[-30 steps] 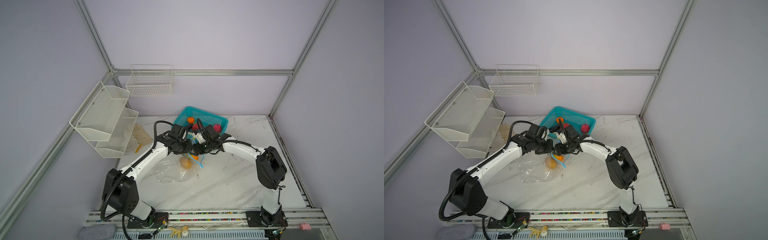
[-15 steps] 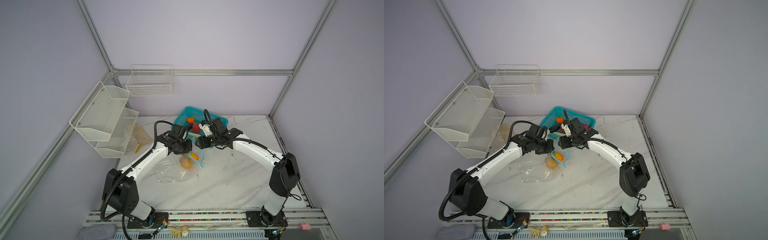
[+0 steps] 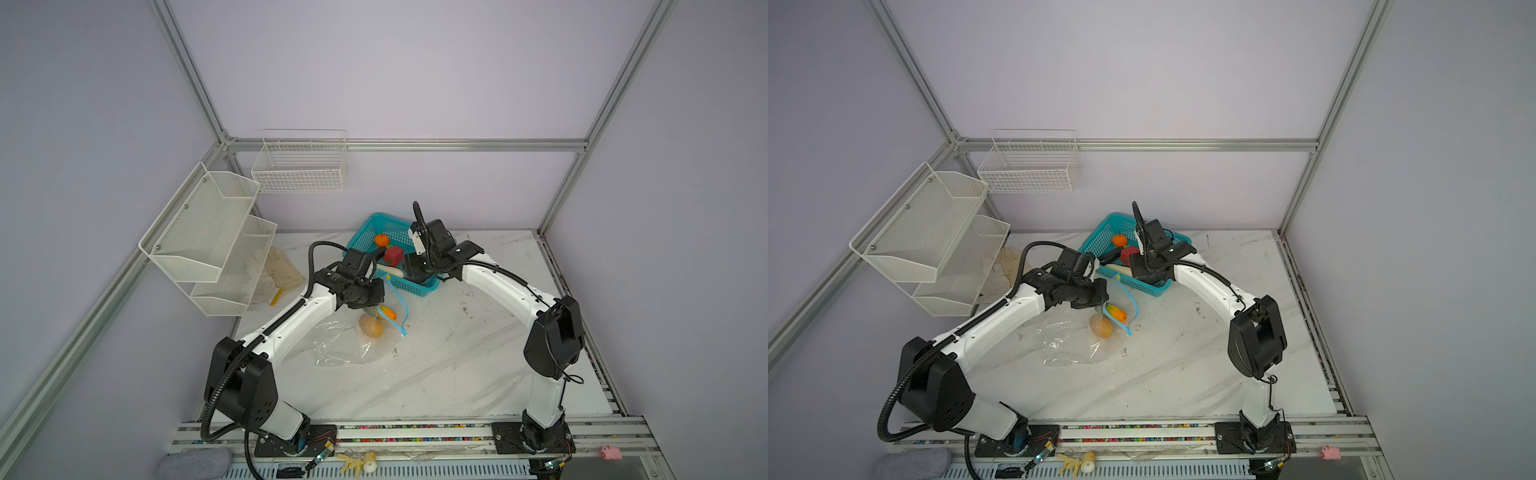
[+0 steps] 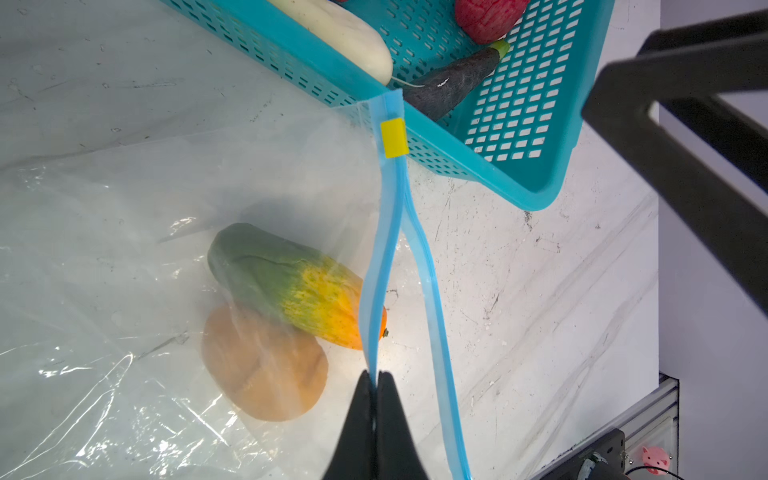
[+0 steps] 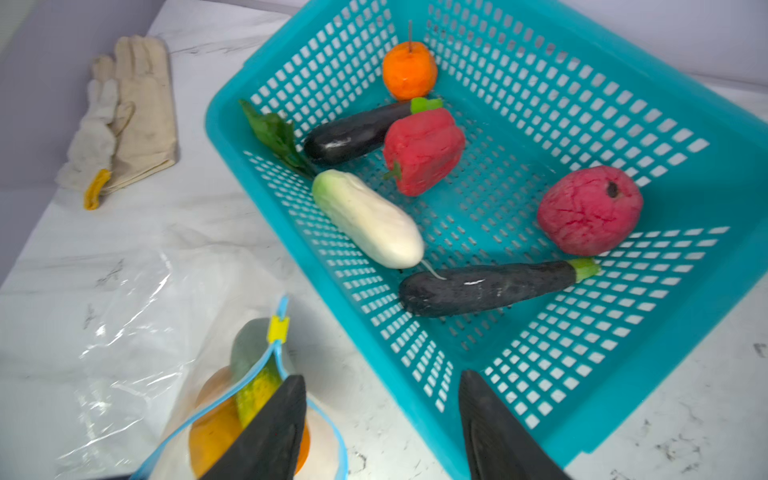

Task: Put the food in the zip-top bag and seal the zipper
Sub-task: 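Raise the right gripper and move it over the basket toward the pink dragon fruit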

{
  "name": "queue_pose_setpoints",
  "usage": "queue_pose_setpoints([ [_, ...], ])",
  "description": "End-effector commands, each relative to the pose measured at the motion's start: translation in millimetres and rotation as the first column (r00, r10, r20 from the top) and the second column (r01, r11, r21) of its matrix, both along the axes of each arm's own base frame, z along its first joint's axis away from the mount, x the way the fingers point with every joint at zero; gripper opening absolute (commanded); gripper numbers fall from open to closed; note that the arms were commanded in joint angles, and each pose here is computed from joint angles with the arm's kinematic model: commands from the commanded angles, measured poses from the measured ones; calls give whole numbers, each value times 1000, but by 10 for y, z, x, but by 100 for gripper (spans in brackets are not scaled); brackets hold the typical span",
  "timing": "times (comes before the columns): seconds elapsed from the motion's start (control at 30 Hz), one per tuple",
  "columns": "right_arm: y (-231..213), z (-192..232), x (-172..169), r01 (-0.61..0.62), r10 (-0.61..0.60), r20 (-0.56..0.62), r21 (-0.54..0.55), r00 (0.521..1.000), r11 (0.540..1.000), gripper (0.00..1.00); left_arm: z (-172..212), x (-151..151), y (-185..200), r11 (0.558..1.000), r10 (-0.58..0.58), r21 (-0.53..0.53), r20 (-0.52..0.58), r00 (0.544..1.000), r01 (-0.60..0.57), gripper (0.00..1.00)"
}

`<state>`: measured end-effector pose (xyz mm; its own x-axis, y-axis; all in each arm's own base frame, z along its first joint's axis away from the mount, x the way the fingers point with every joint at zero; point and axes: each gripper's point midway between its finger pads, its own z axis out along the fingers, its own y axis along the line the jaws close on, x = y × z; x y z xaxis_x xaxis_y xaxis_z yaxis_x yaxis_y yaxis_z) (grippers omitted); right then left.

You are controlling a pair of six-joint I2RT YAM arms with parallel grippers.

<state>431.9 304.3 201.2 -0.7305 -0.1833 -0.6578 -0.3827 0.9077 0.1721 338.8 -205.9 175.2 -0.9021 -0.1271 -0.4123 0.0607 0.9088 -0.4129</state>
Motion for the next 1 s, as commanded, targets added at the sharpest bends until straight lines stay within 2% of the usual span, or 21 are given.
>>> queue_pose_setpoints([
  [0.0,-248,-99,196,88,-87,17,-91,996,992,62,261,101,-40,1000,-18,-13,80,997,19,0],
  [0.43,-398,-435,593,165,-163,30,-175,986,971,62,212,145,0,1000,-14,12,79,997,13,0],
  [0.97,-657,-838,1121,265,-254,75,-294,964,918,62,215,169,-12,1000,-14,8,78,997,13,0],
])
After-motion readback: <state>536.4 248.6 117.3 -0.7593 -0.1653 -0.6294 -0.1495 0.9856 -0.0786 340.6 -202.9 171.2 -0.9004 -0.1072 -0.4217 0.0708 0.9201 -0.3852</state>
